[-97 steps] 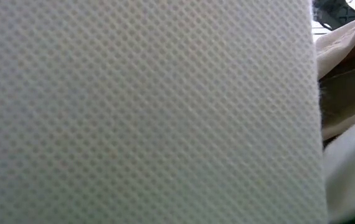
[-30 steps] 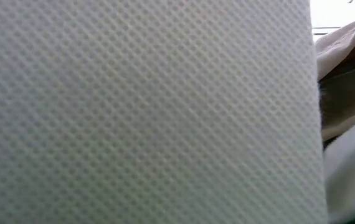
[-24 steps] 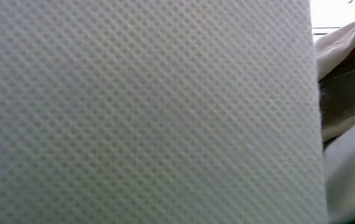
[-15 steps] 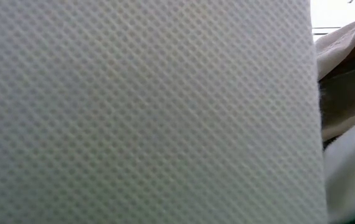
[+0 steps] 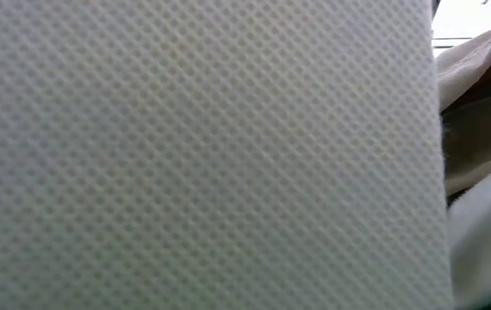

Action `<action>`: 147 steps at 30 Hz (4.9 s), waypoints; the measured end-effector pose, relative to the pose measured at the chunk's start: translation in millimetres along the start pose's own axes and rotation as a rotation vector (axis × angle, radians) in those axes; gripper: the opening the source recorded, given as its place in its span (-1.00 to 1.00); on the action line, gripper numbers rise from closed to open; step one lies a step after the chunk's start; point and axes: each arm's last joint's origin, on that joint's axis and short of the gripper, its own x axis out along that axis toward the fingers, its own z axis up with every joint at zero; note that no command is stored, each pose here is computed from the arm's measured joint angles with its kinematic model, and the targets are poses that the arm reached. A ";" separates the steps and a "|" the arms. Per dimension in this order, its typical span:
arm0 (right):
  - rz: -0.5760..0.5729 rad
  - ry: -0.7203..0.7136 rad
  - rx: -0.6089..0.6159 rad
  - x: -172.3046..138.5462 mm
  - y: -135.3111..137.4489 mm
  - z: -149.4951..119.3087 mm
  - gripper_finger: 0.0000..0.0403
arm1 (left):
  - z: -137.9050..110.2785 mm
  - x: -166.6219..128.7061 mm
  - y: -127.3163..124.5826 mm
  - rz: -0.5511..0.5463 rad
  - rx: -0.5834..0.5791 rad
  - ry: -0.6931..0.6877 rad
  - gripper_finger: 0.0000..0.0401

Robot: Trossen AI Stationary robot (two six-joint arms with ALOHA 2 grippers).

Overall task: Sort clothes
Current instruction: Put the white polo shirt into the brown laundry organizer

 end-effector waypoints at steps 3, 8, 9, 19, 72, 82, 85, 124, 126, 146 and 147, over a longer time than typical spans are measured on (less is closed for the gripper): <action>0.021 -0.029 0.001 -1.8 -7.0 -6.8 0.42 | -0.1 0.1 -0.7 -0.019 -0.037 0.008 -1.00; 0.113 -0.091 -0.006 13.5 -10.0 -13.9 0.39 | 1.7 0.1 -2.3 -0.054 -0.065 0.000 -1.00; 0.121 -0.093 -0.012 18.7 -9.2 -16.0 0.38 | 1.7 0.0 -3.0 -0.072 -0.066 0.005 -1.00; 0.088 -0.097 -0.042 64.2 -3.9 -23.5 0.40 | 0.7 -0.3 -5.5 -0.159 -0.065 0.045 -1.00; 0.219 -0.894 0.254 -111.1 -73.3 42.1 -0.96 | 7.0 5.4 -5.6 0.001 -0.100 -0.063 -1.00; 0.350 -1.427 0.094 -204.9 -87.2 66.6 -0.96 | 6.9 7.6 -6.5 0.016 -0.101 -0.063 -1.00; 0.452 -1.551 0.079 -222.5 -89.5 81.4 -0.96 | 6.7 9.7 -7.8 0.018 -0.098 -0.057 -1.00; 1.330 -2.025 0.399 -238.3 81.9 203.1 -0.96 | -8.4 -48.4 35.3 0.002 0.003 -0.063 -1.00; 1.330 -1.971 0.387 -233.5 95.1 205.2 -0.96 | -8.9 -51.1 37.1 0.000 0.000 -0.068 -1.00; 1.043 -0.896 0.025 -134.4 196.1 199.4 -0.96 | -14.1 -76.7 55.5 -0.029 -0.079 -0.130 -1.00; 1.026 -0.833 0.021 -128.1 198.3 196.9 -0.96 | -14.1 -76.7 55.6 -0.029 -0.078 -0.129 -1.00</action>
